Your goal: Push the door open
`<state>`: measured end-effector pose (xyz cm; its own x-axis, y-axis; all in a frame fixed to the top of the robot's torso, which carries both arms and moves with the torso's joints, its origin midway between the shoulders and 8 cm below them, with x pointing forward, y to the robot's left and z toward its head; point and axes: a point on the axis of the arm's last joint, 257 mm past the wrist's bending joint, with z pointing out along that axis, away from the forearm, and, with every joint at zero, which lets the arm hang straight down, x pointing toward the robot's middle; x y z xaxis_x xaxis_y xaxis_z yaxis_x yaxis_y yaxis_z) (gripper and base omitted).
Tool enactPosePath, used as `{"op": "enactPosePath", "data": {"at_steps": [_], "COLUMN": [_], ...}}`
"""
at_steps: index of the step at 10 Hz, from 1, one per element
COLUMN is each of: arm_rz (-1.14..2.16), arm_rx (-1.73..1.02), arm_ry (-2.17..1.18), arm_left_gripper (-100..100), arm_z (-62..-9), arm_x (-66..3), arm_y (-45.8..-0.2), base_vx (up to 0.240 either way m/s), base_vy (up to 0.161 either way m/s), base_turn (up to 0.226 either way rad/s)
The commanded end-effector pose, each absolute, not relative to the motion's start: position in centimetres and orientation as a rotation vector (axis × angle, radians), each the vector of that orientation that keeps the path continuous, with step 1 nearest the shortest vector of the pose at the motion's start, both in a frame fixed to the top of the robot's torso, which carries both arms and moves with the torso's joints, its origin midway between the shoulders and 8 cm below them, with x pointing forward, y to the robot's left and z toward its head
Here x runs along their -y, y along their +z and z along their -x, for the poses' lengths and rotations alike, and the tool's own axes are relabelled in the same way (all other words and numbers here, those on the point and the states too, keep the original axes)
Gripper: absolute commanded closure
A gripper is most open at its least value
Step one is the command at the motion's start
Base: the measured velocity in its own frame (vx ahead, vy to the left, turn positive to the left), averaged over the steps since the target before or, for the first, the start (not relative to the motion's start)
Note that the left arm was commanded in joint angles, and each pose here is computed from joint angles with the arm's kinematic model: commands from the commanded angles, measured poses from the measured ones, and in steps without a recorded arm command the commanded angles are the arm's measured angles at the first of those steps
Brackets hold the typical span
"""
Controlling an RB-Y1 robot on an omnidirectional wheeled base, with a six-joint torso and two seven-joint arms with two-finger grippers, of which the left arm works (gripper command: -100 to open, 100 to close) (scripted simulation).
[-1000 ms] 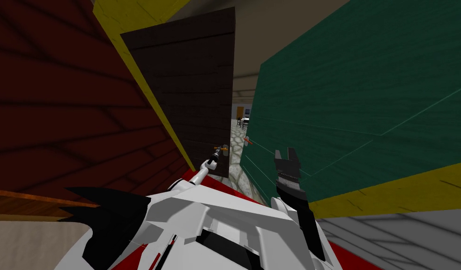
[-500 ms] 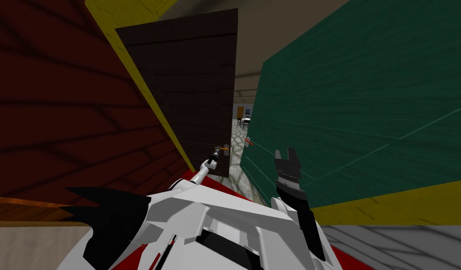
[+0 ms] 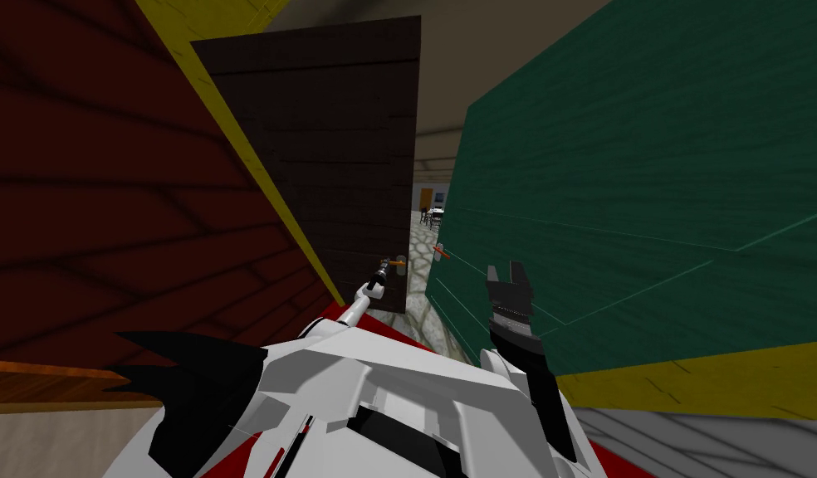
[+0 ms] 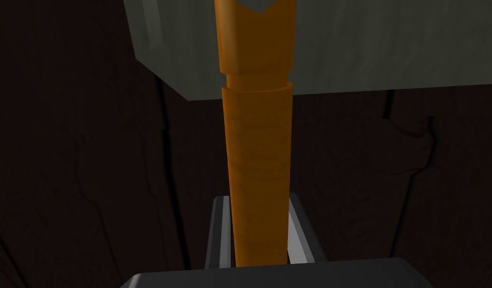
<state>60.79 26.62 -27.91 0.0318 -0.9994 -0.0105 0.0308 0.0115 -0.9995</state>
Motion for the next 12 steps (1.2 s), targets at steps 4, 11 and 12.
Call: {"op": "enactPosePath", "data": {"at_steps": [4,11,12], "arm_rz": [1.181,1.201,1.201], "arm_rx": [-1.109,-1.078,-1.078], "arm_ry": [-1.159,-1.125,-1.125], "arm_left_gripper": [100,100,100], "arm_z": [-61.5,-61.4,-61.4], "arm_x": [-29.2,-30.4,-30.4], "arm_y": [-26.4,-26.4,-26.4], "base_vx": [0.028,0.040,0.053], "base_vy": [-0.001,0.002,-0.018], "base_turn": [0.004,0.007,-0.002]}}
